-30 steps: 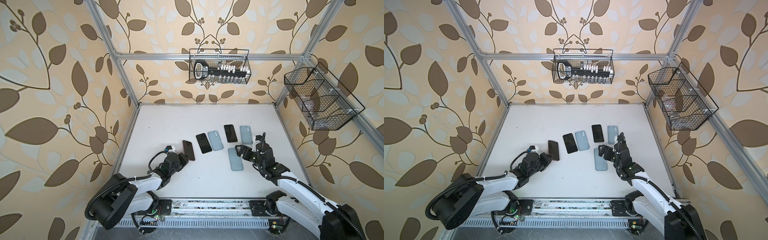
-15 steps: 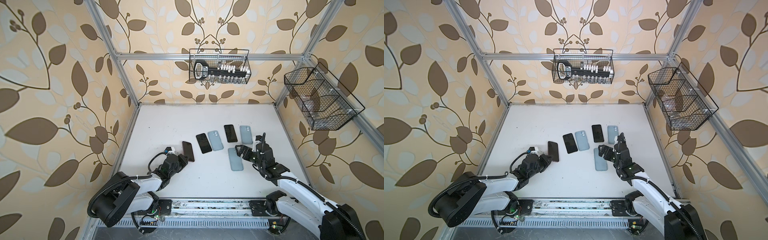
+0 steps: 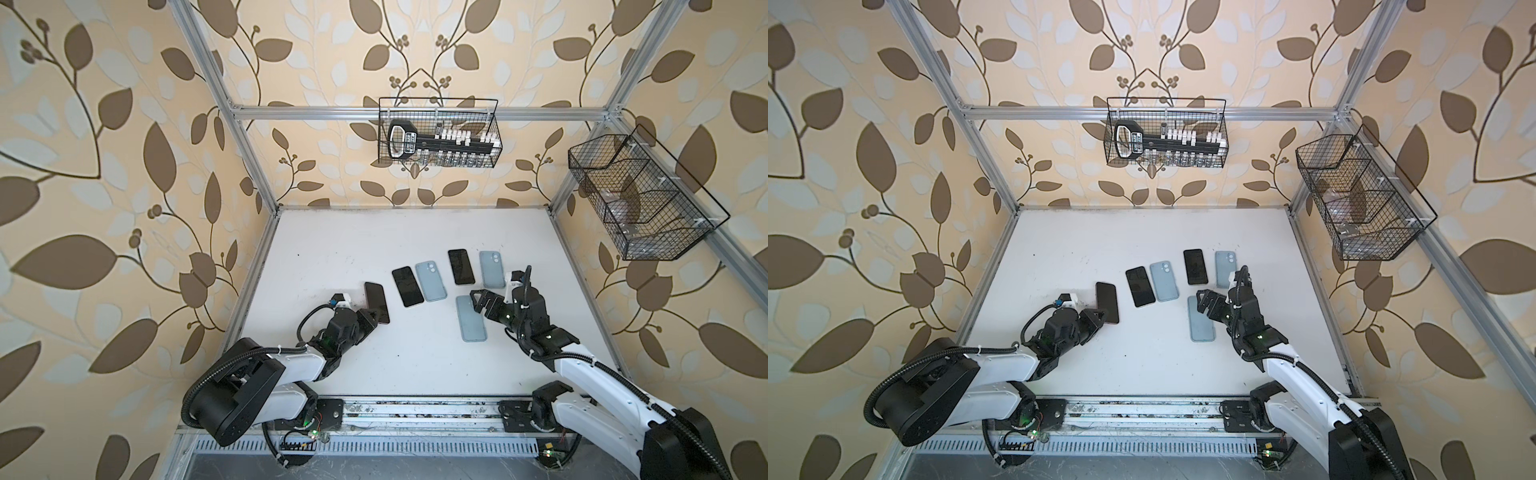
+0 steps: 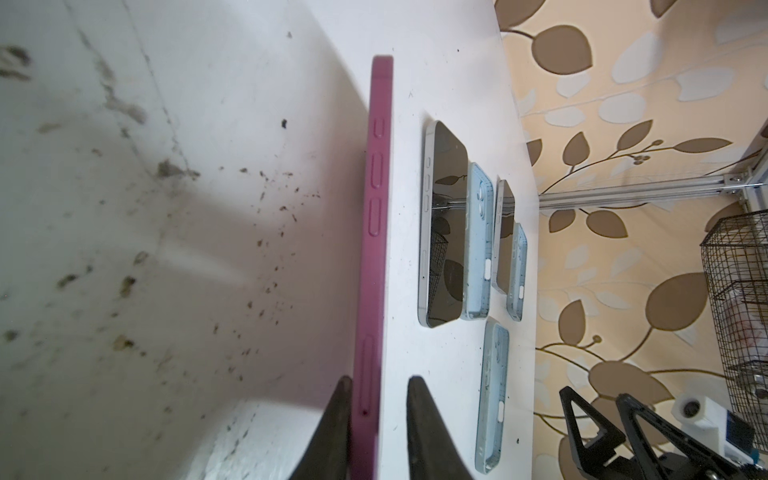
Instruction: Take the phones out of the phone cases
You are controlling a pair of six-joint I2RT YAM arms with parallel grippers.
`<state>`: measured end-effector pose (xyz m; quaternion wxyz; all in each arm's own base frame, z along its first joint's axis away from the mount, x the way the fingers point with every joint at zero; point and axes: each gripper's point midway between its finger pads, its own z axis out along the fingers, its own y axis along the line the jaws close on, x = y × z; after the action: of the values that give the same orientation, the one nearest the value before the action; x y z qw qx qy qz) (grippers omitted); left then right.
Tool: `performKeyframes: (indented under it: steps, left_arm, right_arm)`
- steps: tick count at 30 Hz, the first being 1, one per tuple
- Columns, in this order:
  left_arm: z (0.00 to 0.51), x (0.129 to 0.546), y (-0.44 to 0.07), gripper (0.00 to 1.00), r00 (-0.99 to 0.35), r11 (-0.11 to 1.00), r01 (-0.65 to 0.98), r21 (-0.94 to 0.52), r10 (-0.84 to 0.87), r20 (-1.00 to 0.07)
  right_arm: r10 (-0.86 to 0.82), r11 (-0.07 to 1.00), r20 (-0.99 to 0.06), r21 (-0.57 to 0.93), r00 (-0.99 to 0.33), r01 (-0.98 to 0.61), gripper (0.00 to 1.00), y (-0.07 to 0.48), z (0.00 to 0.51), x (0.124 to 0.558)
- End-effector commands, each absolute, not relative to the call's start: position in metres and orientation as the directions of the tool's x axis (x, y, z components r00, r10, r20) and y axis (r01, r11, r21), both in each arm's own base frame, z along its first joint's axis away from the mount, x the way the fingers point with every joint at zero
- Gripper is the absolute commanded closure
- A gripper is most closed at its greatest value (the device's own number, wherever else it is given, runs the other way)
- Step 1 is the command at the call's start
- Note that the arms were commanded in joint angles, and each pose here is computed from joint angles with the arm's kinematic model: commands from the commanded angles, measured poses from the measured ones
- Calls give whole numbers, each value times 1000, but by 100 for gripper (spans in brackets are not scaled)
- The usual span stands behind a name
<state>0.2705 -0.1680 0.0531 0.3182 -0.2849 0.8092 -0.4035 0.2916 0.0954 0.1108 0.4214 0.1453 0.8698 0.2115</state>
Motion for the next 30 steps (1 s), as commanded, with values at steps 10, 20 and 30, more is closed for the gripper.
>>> performKeyframes:
  steps: [10, 20, 30]
  left_arm:
    - [56, 277, -162, 74, -600, 515, -188, -836, -734, -318]
    - [37, 269, -154, 72, -616, 586, -230, -777, -705, -350]
    - [44, 267, -146, 56, -611, 624, -245, -742, -694, -382]
  right_arm:
    - [435, 868, -665, 490, -607, 86, 0, 93, 103, 288]
    - [438, 866, -662, 493, -608, 87, 0, 93, 103, 288]
    - [417, 878, -681, 474, -602, 72, 0, 93, 109, 292]
